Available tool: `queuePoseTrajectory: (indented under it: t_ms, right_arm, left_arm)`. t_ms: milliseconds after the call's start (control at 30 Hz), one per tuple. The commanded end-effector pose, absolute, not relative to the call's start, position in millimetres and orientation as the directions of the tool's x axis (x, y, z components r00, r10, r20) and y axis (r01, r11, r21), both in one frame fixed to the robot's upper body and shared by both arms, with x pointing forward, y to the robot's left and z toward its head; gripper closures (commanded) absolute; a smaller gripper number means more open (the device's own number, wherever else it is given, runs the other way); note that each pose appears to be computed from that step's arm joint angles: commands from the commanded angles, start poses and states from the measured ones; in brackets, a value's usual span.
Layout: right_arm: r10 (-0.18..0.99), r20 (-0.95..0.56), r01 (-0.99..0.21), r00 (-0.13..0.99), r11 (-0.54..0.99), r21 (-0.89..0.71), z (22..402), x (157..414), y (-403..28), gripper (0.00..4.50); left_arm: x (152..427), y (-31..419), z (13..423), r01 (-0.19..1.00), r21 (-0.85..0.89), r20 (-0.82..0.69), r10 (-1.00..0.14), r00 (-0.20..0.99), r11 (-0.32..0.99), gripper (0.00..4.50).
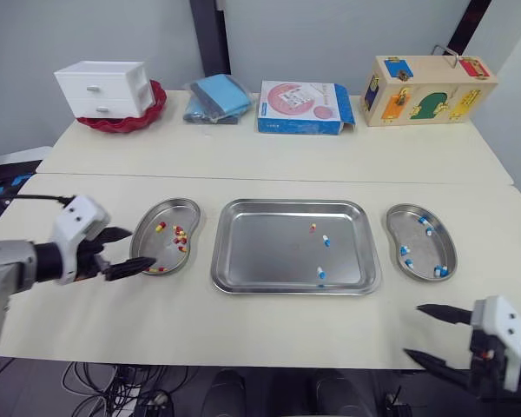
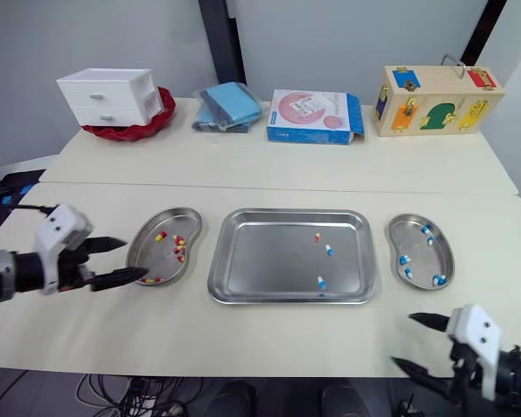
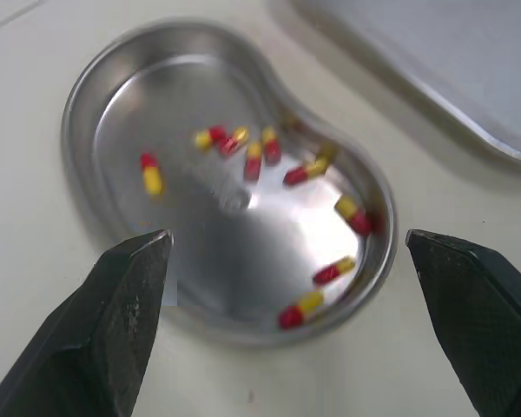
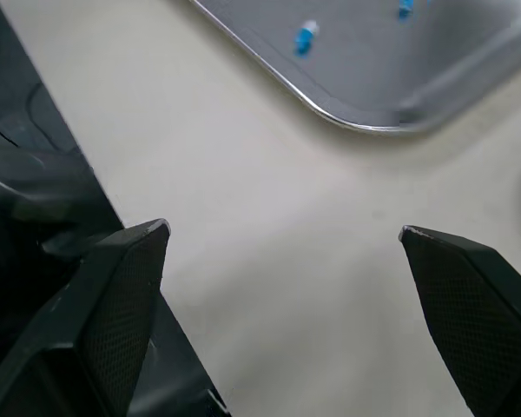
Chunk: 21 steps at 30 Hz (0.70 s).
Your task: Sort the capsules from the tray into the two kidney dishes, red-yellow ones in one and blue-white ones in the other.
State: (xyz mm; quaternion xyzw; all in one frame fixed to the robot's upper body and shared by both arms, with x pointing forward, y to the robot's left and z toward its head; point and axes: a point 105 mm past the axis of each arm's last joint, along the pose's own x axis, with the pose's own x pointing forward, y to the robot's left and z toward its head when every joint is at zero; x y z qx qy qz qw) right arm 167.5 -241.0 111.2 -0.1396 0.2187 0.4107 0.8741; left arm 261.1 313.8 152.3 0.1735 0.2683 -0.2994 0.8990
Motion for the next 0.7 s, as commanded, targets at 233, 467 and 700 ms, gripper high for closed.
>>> queuePoseTrajectory:
  t_ms: [233, 467, 700]
  right_arm:
    - [0.544, -0.565, -0.698, 0.620, 0.711, -0.080, 118.1, 179.4, -300.4, 0.00]
    - [0.543, -0.574, -0.709, 0.612, 0.699, -0.094, 118.1, 186.3, -307.6, 0.00]
    - [0.552, -0.570, -0.715, 0.608, 0.693, -0.092, 114.7, 187.1, -305.6, 0.00]
  left_arm:
    - [231.0, 374.7, 151.3, 0.534, 0.227, -0.659, -0.276, 0.700, 0.815, 0.02]
    - [222.0, 380.5, 145.7, 0.522, 0.219, -0.664, -0.266, 0.699, 0.824, 0.02]
    - [223.6, 377.8, 146.9, 0.531, 0.219, -0.660, -0.276, 0.698, 0.819, 0.02]
